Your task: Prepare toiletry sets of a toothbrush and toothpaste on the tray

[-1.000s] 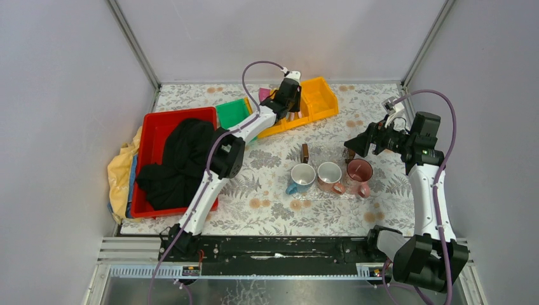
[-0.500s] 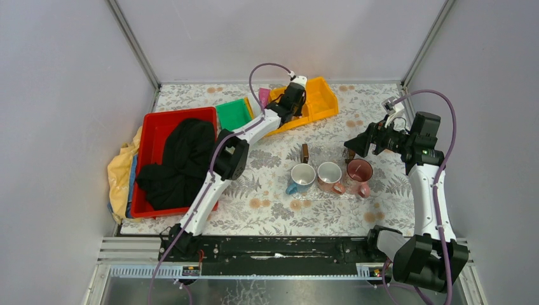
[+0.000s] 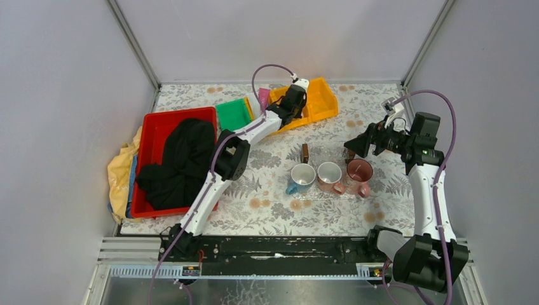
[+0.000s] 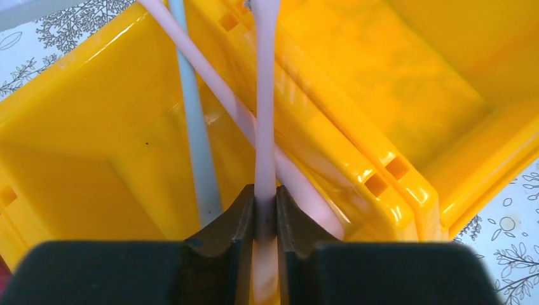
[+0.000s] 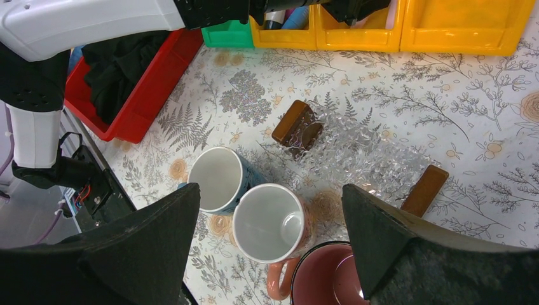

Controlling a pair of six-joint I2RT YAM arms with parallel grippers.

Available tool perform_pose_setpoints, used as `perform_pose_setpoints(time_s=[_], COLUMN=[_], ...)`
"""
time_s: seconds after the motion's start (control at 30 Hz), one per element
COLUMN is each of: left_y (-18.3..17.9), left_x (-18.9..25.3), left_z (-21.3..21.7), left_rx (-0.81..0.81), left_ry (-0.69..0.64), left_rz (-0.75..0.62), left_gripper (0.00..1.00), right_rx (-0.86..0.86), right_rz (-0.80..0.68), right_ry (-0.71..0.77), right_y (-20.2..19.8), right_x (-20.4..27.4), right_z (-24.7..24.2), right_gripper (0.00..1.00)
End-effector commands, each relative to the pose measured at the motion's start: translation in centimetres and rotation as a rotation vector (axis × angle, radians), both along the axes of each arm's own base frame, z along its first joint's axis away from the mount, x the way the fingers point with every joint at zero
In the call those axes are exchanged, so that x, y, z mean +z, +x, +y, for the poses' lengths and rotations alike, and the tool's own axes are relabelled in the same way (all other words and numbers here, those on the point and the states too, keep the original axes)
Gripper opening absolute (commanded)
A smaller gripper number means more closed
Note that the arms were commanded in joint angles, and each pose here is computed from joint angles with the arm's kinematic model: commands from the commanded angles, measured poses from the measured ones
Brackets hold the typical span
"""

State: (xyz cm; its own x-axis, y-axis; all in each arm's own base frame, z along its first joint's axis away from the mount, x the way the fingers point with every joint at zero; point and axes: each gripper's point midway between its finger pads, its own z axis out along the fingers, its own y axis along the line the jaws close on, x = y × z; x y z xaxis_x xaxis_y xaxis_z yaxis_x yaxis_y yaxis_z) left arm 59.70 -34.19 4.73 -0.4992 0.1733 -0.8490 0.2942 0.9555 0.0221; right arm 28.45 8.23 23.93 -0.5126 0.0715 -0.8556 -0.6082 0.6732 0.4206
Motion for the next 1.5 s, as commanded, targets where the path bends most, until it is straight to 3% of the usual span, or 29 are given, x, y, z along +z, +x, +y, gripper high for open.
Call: perform_pose_setpoints(time_s=[0.0,0.13,0.43,0.63,0.8,1.13,1.47], left_y=[0.2,0.5,0.4,-1.6,-4.8,-14.8,-24.6], left_x=[0.6,3.6,11.6,15.8,19.6,26.4,30.1], left_z=[0.8,0.4,1.0,0.5,0.4,2.0,3.7], left_rx=[-0.006,-0.009,0.019,-0.064,-0.158,-0.350,-0.449], left_ry=[0.030,0.000,-0.077,-0.155,-0.247,-0.450,-0.663], left_rz=[-0.014,-0.069,-0.221,-0.283,-0.350,-0.481,-0.547], left_gripper=[0.14,0.00,0.00,0.00,0.00,0.00,0.00], right_rx=[0.004,0.004,0.005,0.013,0.044,0.142,0.368], right_rz=[-0.067,-0.066,-0.066,-0.069,-0.075,-0.106,-0.173], right_ry=[-0.019,-0.019,-0.020,-0.014,0.008,0.070,0.194], right_y=[0.4,0.4,0.4,0.3,-0.1,-1.4,-4.9], right_x=[2.0,1.9,1.9,1.9,2.1,2.8,4.4], right_z=[-0.2,-0.2,-0.2,-0.1,0.3,1.6,3.7], right_gripper=[0.89,0.89,0.89,0.89,0.89,0.88,0.86])
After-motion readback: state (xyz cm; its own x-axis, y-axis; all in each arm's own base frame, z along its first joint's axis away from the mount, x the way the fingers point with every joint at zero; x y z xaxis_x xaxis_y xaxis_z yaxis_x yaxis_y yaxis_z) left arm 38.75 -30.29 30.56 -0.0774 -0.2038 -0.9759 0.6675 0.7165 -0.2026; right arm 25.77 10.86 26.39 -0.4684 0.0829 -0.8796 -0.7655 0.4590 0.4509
